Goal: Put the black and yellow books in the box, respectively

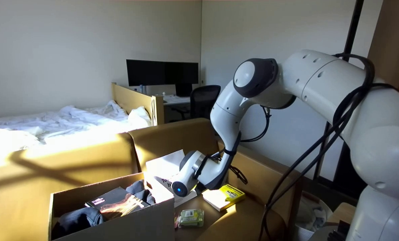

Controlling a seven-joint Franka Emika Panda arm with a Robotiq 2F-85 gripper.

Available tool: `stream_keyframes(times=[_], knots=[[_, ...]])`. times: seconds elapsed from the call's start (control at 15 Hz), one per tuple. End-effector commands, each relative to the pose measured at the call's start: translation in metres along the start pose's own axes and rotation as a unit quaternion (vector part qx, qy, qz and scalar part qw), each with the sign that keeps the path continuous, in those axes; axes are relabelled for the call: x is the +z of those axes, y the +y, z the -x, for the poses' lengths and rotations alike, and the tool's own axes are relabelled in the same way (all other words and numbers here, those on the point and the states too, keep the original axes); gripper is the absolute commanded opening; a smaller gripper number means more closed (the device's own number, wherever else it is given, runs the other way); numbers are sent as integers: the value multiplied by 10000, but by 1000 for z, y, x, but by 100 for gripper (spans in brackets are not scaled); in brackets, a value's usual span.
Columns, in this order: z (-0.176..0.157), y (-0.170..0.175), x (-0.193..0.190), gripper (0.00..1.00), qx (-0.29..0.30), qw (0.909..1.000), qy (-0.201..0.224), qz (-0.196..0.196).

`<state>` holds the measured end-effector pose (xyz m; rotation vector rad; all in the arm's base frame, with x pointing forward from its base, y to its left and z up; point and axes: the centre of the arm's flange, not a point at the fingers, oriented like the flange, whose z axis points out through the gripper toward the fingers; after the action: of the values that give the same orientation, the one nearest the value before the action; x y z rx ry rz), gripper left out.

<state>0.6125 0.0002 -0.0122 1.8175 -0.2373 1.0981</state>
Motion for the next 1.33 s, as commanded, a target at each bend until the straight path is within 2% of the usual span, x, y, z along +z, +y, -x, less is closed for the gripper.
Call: stream_keyframes(times=[0.0,0.13,0.4,0.47,0.67,0.93,1.07,1.27], knots=[[1,0,1,100,-119,9996,138,223],[5,1,2,100,-292,9981,320,444],[7,4,7,100,-327,9976,351,507],[11,-10,8,100,-532,9962,391,569],[47,-44,2,100,-1444,9850,309,891],[101,-56,-37,100,-2411,9658,131,950],[124,-57,-59,100,-2917,9529,89,824],[145,-56,-78,100,-3591,9324,44,416]])
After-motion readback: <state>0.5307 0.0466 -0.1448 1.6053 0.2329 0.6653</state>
